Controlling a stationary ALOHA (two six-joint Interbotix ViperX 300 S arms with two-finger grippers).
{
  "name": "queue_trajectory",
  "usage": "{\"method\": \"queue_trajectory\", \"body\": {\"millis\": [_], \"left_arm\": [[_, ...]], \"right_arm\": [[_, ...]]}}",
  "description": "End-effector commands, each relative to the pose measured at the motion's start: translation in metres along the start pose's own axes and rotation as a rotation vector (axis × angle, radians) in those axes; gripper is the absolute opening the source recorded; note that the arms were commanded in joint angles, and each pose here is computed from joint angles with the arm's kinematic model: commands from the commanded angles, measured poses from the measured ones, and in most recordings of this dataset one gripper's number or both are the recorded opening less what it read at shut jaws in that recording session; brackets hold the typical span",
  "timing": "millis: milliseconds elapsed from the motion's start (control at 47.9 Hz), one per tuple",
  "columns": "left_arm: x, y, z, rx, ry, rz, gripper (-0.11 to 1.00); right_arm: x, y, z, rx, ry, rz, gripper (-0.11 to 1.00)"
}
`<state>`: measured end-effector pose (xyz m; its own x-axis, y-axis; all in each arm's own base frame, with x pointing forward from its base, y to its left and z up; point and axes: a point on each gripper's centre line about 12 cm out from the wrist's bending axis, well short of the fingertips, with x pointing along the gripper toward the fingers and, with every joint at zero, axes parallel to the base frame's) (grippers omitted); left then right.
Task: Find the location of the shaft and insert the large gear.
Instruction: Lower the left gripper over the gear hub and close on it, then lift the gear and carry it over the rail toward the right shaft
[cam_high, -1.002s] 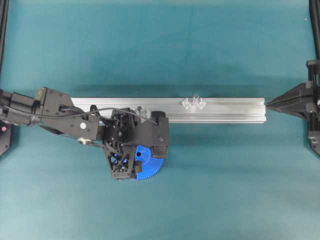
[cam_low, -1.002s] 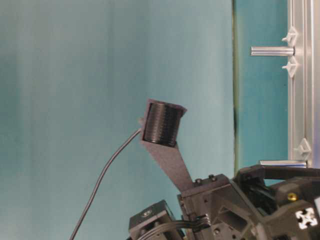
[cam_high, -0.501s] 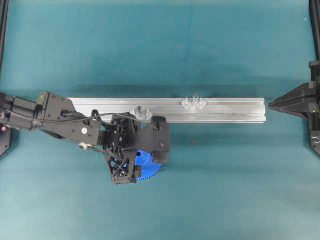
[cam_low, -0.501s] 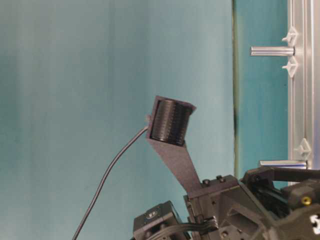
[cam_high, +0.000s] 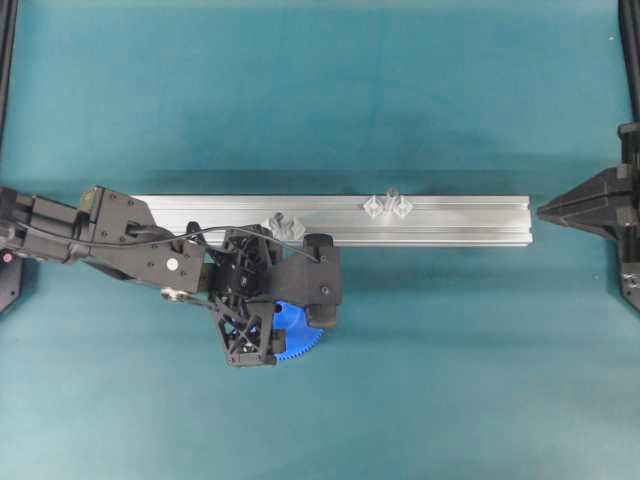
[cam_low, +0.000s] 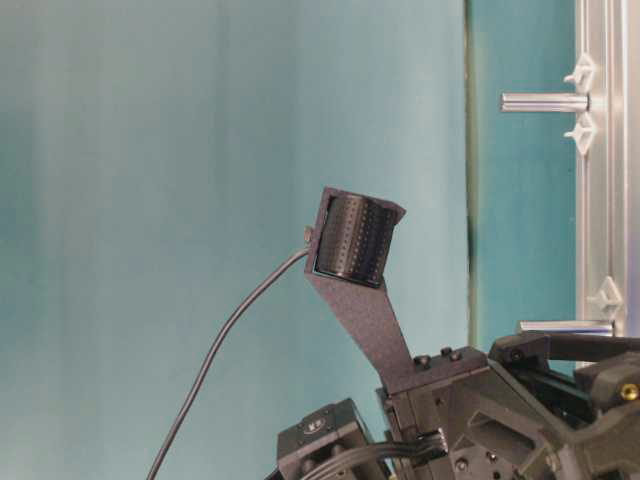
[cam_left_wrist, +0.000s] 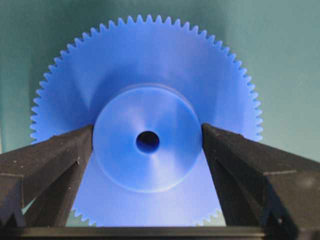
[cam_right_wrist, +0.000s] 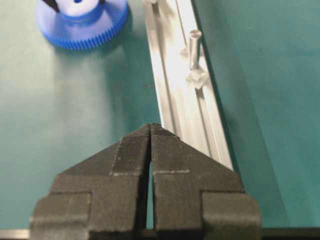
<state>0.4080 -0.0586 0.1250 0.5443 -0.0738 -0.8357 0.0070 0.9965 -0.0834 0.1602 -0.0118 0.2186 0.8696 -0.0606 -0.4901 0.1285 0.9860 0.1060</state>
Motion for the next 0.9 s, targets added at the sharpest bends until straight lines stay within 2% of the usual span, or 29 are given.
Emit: {"method": "queue_trajectory", "body": {"millis": [0,292,459,710,877], "left_arm": [[-0.003,-0.004,0.007,0.000,-0.022,-0.007,0.93],[-0.003,-0.003,0.001,-0.027,0.040,0.005,0.90],[-0.006,-0.002,0.000,-0.029,0.079,0.013,0.71],[-0.009,-0.004,0.013,-0.017,0.061,0.009,0.71],[-0.017,-0.007,0.030,-0.008,0.017,0.002,0.71]], "right_arm": [[0.000,0.000,0.004,0.011,-0.009,-0.002,0.01],[0.000,0.000,0.004,0.012,-0.009,-0.002,0.01],[0.000,0.000,0.004,0.011,-0.008,-0.001,0.01],[0.000,0.000,0.003,0.012,-0.006,-0.002,0.01],[0.001,0.000,0.001,0.012,-0.003,-0.001,0.01]]}}
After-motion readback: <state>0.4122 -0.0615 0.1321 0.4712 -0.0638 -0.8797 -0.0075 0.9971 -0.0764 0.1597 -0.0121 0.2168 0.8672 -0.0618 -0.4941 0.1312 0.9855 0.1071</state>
